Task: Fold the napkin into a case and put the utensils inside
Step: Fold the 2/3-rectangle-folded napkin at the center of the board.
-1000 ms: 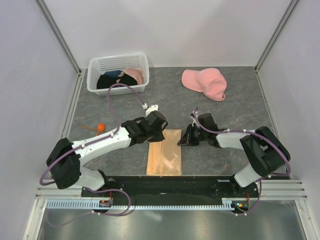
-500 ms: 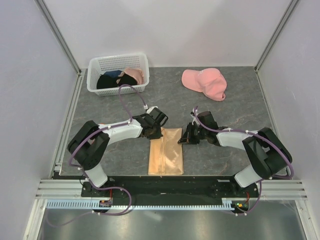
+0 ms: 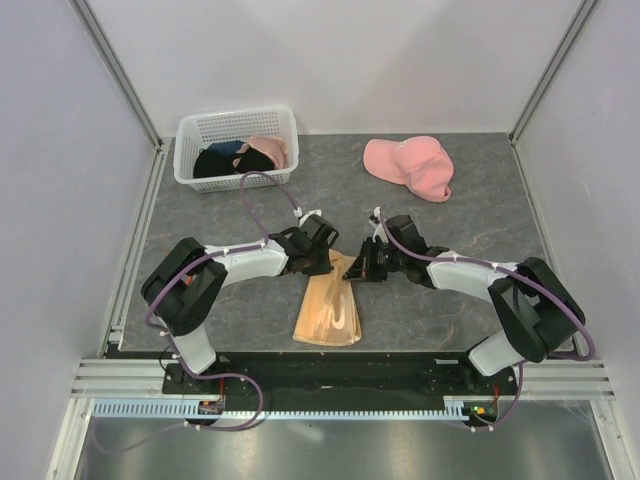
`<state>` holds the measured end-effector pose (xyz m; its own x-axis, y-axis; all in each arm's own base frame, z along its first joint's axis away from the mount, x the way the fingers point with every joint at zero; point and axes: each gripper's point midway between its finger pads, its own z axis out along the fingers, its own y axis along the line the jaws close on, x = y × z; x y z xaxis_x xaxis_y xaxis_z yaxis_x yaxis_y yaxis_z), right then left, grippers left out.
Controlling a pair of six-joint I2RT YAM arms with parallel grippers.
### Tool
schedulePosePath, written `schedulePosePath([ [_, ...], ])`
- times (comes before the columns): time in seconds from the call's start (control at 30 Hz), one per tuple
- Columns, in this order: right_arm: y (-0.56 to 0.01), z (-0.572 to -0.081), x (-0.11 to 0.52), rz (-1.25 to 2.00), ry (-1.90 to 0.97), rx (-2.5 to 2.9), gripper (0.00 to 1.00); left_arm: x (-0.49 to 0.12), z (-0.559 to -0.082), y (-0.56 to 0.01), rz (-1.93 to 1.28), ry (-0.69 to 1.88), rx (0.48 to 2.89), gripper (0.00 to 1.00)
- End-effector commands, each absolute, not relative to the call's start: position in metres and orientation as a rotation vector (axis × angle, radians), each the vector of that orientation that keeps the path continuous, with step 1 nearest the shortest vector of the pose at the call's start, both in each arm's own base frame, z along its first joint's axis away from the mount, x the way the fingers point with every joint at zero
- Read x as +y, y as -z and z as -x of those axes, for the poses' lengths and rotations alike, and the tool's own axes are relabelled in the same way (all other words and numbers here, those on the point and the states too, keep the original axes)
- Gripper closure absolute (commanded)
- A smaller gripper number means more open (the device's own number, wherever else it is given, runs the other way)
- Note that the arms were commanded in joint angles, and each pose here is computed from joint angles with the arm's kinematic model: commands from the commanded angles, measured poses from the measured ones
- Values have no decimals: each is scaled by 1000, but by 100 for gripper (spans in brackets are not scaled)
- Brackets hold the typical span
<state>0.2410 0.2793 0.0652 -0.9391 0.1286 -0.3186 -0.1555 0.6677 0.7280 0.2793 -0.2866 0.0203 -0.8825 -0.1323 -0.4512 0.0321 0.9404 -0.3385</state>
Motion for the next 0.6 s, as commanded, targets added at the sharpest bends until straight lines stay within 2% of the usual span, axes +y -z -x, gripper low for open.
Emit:
schedulePosePath([
  [0.0, -96, -256, 305, 6, -1234, 2448, 100, -289, -271, -5, 81, 485, 2647, 92],
  [0.57, -78, -259, 317, -65, -1180, 2519, 100, -283, -255, -54, 59, 569, 2634, 91],
])
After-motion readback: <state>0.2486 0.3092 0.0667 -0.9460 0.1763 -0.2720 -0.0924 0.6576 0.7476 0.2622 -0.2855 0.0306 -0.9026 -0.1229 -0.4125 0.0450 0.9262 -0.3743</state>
